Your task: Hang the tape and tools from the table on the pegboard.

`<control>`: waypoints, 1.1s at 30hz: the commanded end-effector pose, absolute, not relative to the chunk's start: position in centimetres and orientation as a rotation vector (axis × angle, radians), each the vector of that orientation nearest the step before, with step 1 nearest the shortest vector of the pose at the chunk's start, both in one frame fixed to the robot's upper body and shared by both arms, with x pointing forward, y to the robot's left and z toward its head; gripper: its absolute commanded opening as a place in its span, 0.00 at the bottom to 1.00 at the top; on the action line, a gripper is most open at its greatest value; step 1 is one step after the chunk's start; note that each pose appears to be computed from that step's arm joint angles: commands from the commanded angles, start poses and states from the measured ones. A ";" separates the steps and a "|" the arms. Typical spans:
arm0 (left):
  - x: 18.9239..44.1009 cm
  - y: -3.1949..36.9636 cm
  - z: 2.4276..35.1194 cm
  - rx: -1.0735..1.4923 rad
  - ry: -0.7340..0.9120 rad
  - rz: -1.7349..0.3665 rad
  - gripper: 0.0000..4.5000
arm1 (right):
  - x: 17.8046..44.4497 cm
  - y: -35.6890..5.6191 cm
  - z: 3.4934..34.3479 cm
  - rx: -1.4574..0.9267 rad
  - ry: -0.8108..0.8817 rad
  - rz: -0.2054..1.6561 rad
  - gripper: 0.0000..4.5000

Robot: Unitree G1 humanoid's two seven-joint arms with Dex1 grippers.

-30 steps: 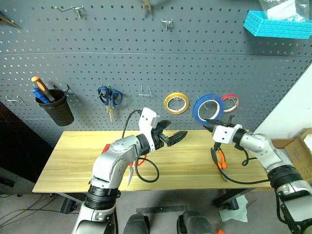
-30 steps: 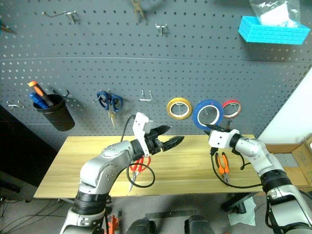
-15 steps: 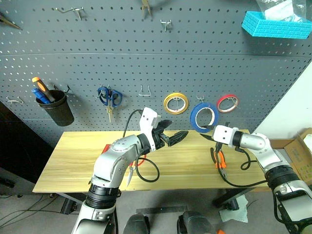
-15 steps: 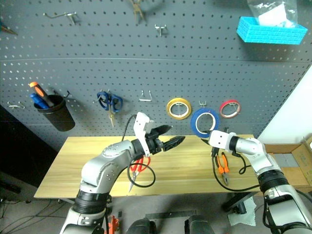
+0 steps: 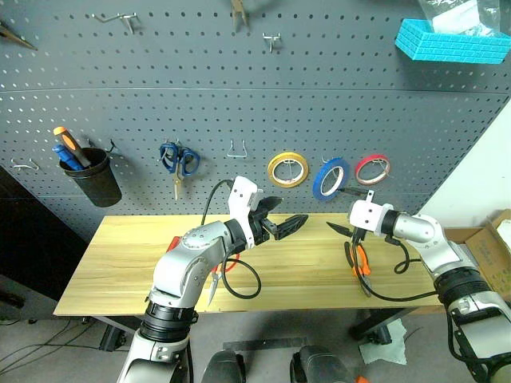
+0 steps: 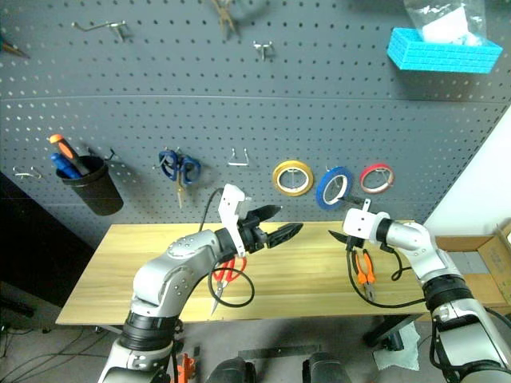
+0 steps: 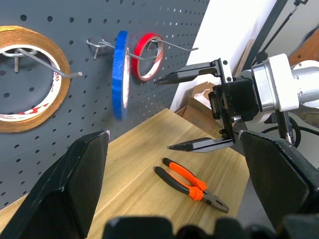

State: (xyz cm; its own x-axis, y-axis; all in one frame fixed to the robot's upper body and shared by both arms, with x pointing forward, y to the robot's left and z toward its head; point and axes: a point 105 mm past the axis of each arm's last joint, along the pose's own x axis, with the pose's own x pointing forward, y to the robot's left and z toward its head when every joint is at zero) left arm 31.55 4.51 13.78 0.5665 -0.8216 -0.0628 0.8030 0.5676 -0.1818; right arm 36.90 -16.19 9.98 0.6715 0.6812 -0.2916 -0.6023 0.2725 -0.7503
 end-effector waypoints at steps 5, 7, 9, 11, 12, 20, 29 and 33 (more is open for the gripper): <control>30.1 4.4 13.6 -0.126 0.137 -0.988 1.00 | 34.2 -18.0 9.4 -0.843 -0.031 0.794 0.99; 29.4 4.6 12.4 -0.112 0.172 -0.991 1.00 | 32.9 -18.3 8.7 -0.794 0.014 0.779 0.99; 28.3 4.9 11.0 -0.085 0.214 -1.002 1.00 | 31.7 -18.7 7.8 -0.709 0.096 0.724 0.99; 27.2 5.2 8.9 -0.038 0.270 -1.005 1.00 | 30.7 -19.4 5.1 -0.545 0.292 0.611 0.99; 26.8 5.2 8.0 -0.013 0.289 -1.006 1.00 | 30.2 -19.5 3.9 -0.474 0.380 0.565 0.99; 25.8 3.8 6.0 0.020 0.321 -1.059 1.00 | 32.1 -20.6 1.6 -0.208 0.650 0.306 0.99; 25.5 2.1 7.3 -0.013 0.300 -1.100 1.00 | 35.0 -24.7 0.9 -0.083 0.779 0.072 0.99; 25.2 2.3 7.6 -0.019 0.307 -1.093 1.00 | 34.5 -24.2 0.1 0.060 0.868 0.032 0.99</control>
